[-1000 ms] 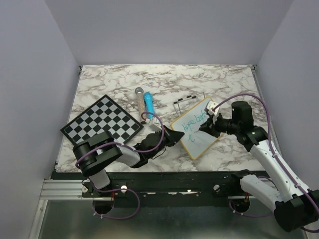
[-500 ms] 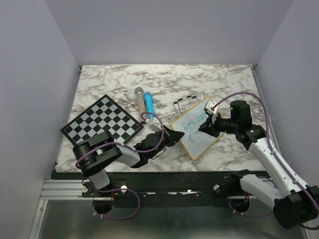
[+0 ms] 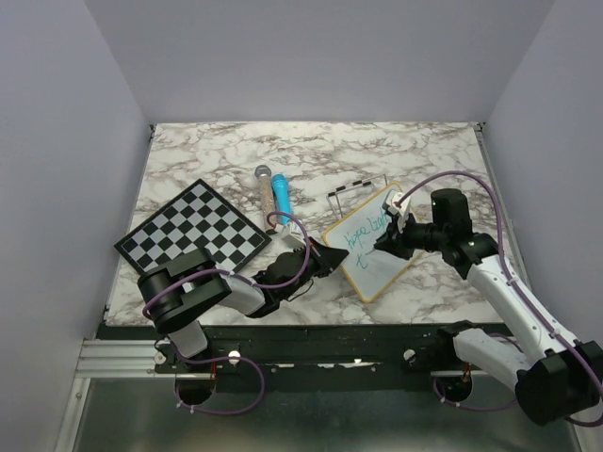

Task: Write a sentence on the whiteboard

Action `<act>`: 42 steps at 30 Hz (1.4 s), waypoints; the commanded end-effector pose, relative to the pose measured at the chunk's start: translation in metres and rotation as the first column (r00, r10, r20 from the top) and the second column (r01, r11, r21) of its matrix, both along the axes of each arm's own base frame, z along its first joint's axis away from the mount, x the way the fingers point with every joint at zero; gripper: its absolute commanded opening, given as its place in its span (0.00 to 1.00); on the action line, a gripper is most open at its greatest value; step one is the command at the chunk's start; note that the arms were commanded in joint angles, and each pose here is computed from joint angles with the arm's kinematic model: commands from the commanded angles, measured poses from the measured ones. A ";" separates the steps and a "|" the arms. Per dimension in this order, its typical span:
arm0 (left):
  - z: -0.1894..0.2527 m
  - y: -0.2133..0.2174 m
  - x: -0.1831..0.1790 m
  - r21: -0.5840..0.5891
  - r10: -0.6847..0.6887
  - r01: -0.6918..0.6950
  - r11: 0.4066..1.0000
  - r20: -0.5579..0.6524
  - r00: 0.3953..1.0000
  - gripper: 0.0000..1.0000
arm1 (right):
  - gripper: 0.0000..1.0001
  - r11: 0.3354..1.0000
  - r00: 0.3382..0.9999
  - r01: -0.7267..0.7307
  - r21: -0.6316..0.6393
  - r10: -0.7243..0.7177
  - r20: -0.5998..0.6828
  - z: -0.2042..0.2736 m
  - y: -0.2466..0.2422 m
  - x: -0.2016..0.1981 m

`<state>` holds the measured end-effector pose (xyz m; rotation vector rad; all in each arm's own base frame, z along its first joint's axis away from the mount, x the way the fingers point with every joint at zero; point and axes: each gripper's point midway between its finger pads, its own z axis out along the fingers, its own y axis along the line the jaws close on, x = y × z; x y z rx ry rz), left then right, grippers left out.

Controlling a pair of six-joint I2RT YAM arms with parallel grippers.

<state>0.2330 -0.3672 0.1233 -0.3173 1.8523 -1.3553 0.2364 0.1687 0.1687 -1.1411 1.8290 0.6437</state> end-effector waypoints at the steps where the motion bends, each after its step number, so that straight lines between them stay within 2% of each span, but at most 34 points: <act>1: 0.021 -0.004 0.001 -0.065 -0.001 0.004 0.998 0.047 0.999 0.00 | 0.00 1.000 1.000 -0.005 0.013 0.005 0.019 0.007 0.003 0.008; 8: 0.020 -0.005 0.001 -0.064 -0.004 0.007 0.998 0.047 0.999 0.00 | 0.00 0.999 0.997 0.038 0.033 -0.040 0.064 0.015 0.003 0.021; 15: 0.020 -0.005 0.001 -0.065 -0.005 0.008 0.998 0.047 0.999 0.00 | 0.01 0.999 0.998 0.041 0.026 -0.042 0.040 0.008 0.004 0.024; 42: 0.020 -0.004 0.001 -0.068 -0.001 0.004 0.998 0.049 0.999 0.00 | 0.00 0.996 0.994 -0.064 -0.060 0.059 -0.091 -0.022 -0.006 -0.021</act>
